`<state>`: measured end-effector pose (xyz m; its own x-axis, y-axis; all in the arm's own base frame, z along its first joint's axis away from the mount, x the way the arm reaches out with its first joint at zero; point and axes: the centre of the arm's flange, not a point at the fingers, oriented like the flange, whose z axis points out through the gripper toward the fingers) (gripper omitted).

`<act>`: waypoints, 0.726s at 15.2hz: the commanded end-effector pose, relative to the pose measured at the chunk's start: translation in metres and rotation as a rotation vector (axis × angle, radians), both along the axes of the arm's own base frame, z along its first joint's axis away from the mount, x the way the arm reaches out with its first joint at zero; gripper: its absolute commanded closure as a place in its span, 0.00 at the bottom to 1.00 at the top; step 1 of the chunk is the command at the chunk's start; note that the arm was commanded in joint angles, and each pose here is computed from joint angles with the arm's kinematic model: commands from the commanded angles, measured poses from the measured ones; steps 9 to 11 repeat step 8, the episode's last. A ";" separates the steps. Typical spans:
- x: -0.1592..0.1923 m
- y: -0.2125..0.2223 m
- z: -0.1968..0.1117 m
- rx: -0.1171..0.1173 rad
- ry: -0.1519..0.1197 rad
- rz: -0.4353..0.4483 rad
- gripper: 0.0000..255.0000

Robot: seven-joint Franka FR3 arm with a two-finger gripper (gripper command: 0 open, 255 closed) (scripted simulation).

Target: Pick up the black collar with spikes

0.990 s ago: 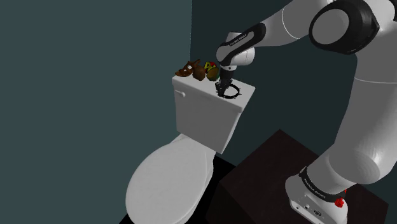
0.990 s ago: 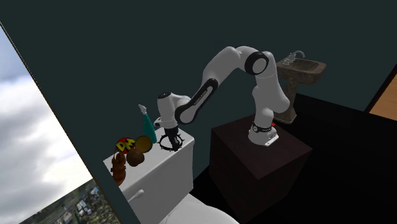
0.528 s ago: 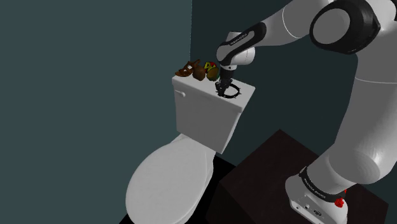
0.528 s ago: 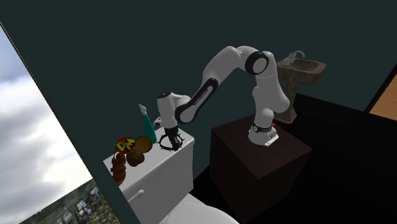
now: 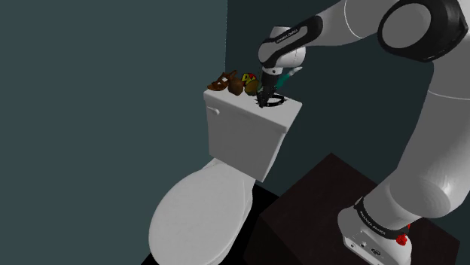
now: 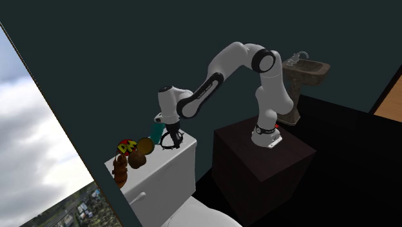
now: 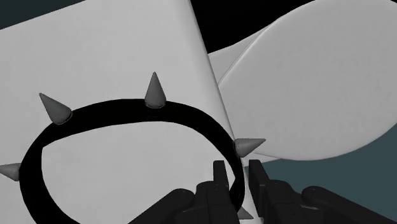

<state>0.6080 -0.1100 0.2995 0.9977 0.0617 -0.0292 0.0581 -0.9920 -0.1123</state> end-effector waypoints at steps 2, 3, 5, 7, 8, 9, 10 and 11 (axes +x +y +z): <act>0.000 -0.001 0.016 0.000 0.000 0.000 1.00; 0.000 -0.001 0.021 0.000 0.000 0.000 1.00; 0.000 -0.001 0.032 0.000 0.000 0.000 1.00; 0.000 -0.001 0.038 0.000 0.000 0.000 1.00; 0.000 -0.001 0.038 0.000 0.000 0.000 1.00; 0.000 -0.001 0.038 0.000 0.000 0.000 1.00; 0.000 -0.001 0.038 0.000 0.000 0.000 1.00; 0.000 -0.001 0.038 0.000 0.000 0.000 1.00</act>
